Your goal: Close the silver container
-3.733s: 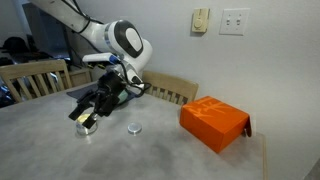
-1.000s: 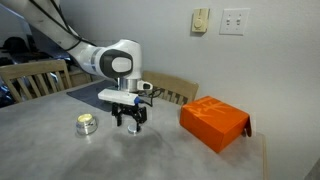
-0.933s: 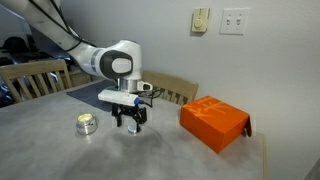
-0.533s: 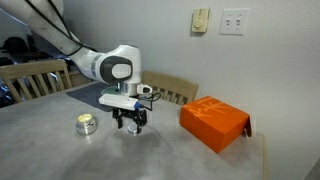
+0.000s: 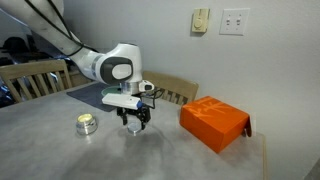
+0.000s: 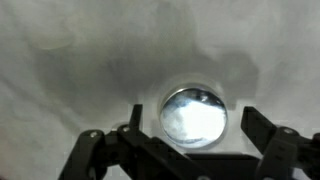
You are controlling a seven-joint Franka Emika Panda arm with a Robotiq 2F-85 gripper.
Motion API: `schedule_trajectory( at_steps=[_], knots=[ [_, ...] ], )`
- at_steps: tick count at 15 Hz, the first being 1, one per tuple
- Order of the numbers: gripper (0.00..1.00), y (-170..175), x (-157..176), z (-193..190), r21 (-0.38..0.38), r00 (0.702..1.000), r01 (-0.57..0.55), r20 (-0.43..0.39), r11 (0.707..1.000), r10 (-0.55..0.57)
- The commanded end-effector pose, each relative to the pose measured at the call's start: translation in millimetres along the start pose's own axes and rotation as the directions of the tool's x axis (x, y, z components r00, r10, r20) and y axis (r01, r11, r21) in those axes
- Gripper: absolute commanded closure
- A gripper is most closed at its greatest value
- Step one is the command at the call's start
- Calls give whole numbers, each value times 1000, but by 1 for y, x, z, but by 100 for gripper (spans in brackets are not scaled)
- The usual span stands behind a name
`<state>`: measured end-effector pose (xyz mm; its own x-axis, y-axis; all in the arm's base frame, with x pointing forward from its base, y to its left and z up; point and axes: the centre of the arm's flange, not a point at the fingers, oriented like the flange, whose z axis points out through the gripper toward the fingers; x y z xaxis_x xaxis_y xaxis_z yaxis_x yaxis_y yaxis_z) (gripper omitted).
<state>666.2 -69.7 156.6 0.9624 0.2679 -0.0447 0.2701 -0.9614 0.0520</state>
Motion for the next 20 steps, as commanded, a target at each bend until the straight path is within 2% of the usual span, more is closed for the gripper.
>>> schedule_trajectory(
  at_steps=[1, 10, 18, 19, 20],
  knots=[
    [0, 8, -5, 8, 34, 1000, -13, -12, 999, 13],
    [0, 6, -5, 28, 56, 999, -22, 28, 998, 20],
    [0, 4, -4, 29, 52, 1000, -19, 18, 998, 18],
    [9, 5, -5, 29, 52, 1000, -20, 16, 998, 19],
    [23, 5, -4, 28, 51, 1000, -19, 15, 998, 18]
  ],
)
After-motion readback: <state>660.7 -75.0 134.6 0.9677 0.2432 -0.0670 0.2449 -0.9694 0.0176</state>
